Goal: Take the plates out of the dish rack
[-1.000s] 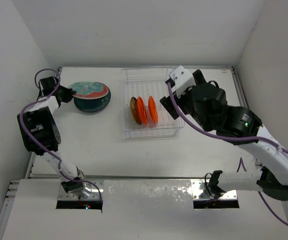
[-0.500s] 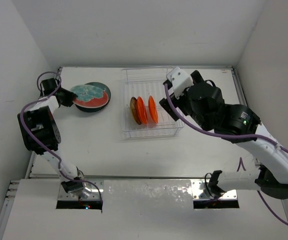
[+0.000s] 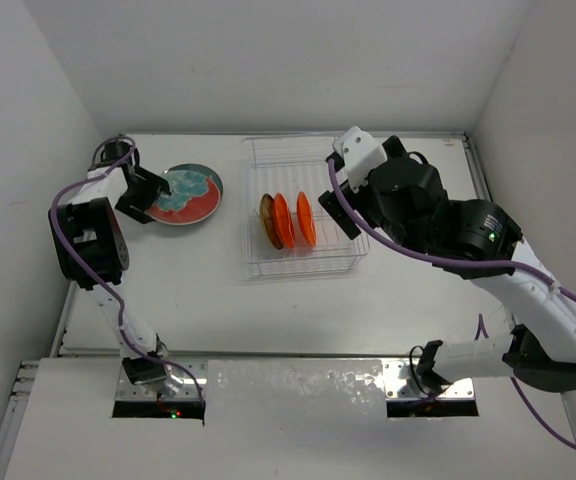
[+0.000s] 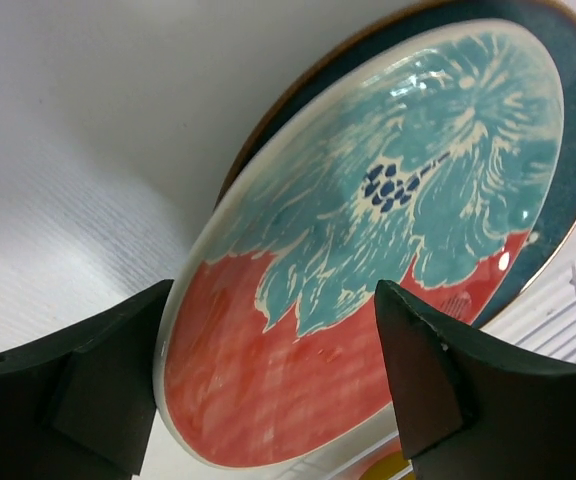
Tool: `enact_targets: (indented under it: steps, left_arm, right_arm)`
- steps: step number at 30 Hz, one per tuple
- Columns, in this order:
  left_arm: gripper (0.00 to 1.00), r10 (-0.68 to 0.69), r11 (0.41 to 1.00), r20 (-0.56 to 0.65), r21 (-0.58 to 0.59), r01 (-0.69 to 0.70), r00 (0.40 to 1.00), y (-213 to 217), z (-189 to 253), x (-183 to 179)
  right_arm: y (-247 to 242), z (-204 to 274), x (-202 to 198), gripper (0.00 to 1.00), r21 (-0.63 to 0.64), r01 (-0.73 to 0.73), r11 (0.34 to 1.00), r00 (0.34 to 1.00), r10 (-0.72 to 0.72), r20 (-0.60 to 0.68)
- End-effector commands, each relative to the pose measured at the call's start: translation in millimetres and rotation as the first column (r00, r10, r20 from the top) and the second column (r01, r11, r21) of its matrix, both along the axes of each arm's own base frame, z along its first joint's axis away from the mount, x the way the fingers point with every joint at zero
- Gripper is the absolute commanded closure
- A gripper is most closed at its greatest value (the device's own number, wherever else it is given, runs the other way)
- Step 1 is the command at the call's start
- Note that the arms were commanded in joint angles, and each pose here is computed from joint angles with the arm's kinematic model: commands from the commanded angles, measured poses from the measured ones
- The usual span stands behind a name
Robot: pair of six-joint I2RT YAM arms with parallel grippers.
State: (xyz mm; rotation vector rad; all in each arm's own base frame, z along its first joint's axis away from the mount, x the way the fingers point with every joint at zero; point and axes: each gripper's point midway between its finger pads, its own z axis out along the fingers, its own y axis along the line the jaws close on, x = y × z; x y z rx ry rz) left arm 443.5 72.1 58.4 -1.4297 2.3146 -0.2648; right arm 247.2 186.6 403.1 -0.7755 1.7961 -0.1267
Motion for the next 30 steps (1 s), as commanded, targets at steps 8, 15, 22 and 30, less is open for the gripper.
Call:
enact_targets:
  steps: [8,15,22,30]
  left_arm:
    - [0.11,-0.023,0.999,-0.058,-0.041,0.021,0.998,-17.5,-5.3,30.5]
    - [0.06,-0.009,1.0,-0.091,0.006,0.01,0.996,-26.2,3.6,35.2]
    - [0.0,0.044,0.996,-0.161,0.086,-0.03,0.986,-9.0,2.3,21.0]
    - [0.0,0.032,0.987,-0.136,0.163,-0.01,0.99,5.4,29.6,9.7]
  right_arm:
    - [1.1,5.3,0.6,0.01,0.012,0.003,1.0,1.0,-0.003,0.001]
    - [-3.4,6.3,-0.8,0.01,0.005,0.015,1.0,1.0,-0.015,-0.003]
    - [-3.4,-14.8,0.0,0.01,-0.018,0.034,0.999,0.998,-0.035,-0.043]
    - [44.6,-122.5,54.7,0.02,0.193,0.195,0.962,0.882,-0.085,-0.464]
